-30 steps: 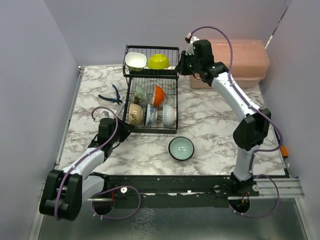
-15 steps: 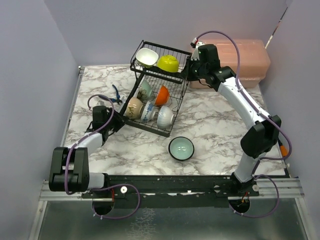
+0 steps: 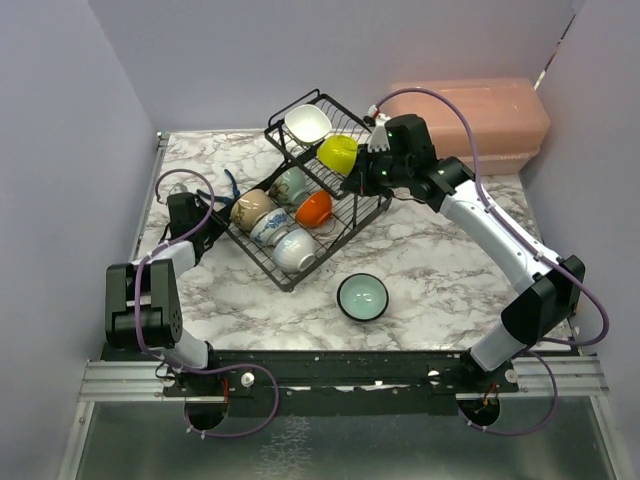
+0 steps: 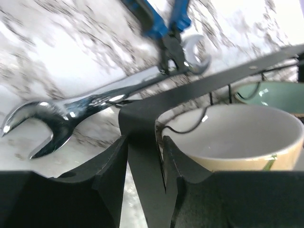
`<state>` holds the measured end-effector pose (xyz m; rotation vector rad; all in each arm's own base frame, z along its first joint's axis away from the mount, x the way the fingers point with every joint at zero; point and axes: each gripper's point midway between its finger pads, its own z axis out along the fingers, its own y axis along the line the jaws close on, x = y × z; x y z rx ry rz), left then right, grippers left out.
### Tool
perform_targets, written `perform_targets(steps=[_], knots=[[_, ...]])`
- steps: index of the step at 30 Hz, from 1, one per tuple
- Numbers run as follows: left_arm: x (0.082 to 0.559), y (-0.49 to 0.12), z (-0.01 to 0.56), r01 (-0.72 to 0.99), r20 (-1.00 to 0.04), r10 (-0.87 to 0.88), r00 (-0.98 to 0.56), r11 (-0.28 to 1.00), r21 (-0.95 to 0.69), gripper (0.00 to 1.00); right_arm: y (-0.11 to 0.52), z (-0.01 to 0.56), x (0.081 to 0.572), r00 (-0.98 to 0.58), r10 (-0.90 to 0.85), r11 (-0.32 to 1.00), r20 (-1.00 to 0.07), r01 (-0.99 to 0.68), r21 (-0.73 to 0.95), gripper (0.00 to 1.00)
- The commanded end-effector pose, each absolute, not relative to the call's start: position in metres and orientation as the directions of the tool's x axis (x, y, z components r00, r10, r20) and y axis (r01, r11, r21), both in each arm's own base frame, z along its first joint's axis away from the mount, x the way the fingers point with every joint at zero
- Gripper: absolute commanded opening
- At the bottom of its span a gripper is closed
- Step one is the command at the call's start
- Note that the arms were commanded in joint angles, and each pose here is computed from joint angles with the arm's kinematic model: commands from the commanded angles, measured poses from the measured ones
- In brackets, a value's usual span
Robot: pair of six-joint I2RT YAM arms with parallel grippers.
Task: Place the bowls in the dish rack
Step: Adjust the dish rack at the center of the board.
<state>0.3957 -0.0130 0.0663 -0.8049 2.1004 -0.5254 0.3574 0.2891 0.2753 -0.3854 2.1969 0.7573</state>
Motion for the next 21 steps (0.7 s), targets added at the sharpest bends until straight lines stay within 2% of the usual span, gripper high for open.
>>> perform_targets(steps=[1,3,4,5,7,9,11,15,21], knots=[[0.385,0.025,0.042,-0.481,-0.604,-0.644,-0.469,0.76,-0.437,0.0,0.339,0.275,0.272,-0.717,-0.207,0.537,-0.666,-0.652,0.535,0.0],[0.387,0.027,0.052,-0.469,-0.624,-0.632,-0.46,0.77,-0.433,0.0,0.34,0.283,0.267,-0.705,-0.202,0.508,-0.68,-0.669,0.543,0.01],[0.388,0.028,0.057,-0.461,-0.635,-0.625,-0.454,0.775,-0.433,0.06,0.341,0.288,0.264,-0.698,-0.197,0.489,-0.688,-0.679,0.548,0.02],[0.388,0.028,0.063,-0.452,-0.645,-0.619,-0.448,0.779,-0.434,0.19,0.341,0.294,0.262,-0.691,-0.19,0.474,-0.698,-0.687,0.551,0.11],[0.389,0.029,0.076,-0.431,-0.669,-0.604,-0.434,0.791,-0.434,0.39,0.341,0.302,0.257,-0.68,-0.174,0.449,-0.712,-0.698,0.557,0.33],[0.388,0.029,0.089,-0.41,-0.692,-0.585,-0.423,0.804,-0.43,0.5,0.338,0.309,0.257,-0.665,-0.152,0.453,-0.731,-0.705,0.546,0.48],[0.385,0.029,0.099,-0.394,-0.705,-0.57,-0.422,0.816,-0.423,0.56,0.334,0.312,0.259,-0.658,-0.134,0.473,-0.741,-0.699,0.536,0.57],[0.378,0.025,0.118,-0.369,-0.716,-0.567,-0.408,0.82,-0.438,0.64,0.321,0.322,0.267,-0.647,-0.083,0.501,-0.758,-0.684,0.53,0.65],[0.38,0.001,0.165,-0.245,-0.742,-0.555,-0.376,0.832,-0.499,0.66,0.293,0.339,0.292,-0.638,0.005,0.513,-0.77,-0.66,0.549,0.71]])
